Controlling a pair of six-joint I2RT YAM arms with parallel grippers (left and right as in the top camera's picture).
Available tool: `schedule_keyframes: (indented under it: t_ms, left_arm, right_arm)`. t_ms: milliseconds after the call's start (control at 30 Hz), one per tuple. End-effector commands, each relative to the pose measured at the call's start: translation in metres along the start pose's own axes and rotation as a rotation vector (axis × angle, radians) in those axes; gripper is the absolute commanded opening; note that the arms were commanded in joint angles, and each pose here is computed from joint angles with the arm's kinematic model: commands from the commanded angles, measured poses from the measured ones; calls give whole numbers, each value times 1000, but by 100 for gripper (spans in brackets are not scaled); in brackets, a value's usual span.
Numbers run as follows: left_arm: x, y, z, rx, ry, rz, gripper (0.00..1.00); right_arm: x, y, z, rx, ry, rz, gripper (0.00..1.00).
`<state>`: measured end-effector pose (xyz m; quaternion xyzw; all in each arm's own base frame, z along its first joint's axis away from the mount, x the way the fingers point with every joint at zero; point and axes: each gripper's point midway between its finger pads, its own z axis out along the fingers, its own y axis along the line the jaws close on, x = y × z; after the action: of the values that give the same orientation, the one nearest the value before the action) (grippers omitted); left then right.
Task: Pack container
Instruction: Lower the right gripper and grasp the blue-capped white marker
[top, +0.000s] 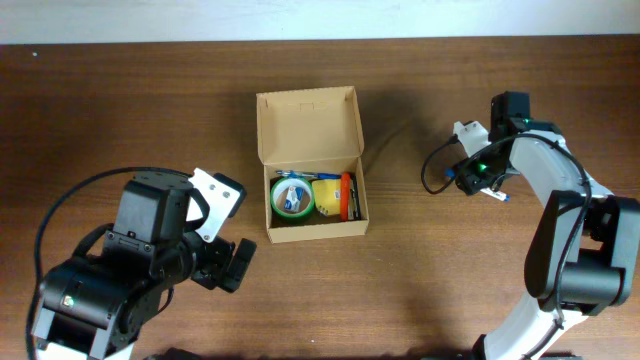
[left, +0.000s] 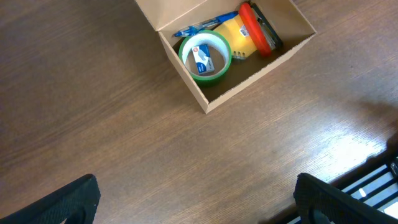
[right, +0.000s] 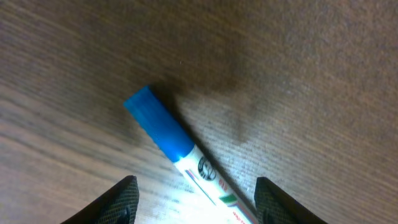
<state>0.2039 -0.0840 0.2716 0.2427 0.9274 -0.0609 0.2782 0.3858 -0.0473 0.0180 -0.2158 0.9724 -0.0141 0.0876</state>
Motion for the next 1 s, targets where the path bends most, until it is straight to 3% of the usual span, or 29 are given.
schedule_keyframes:
  t_ms: [0, 300, 500, 967]
  left_arm:
    - [-5, -2, -4, 11, -22, 19, 100]
    - [-5, -2, -4, 11, -22, 19, 100]
    - [-5, -2, -4, 11, -22, 19, 100]
    - [-5, -2, -4, 11, -22, 19, 100]
  right_arm:
    - [1, 2, 1, 4, -17, -8, 61]
    - [7, -1, 14, 43, -20, -7, 60]
    - [5, -2, 15, 50, -33, 0, 41]
    - [6, 0, 24, 38, -22, 4, 38]
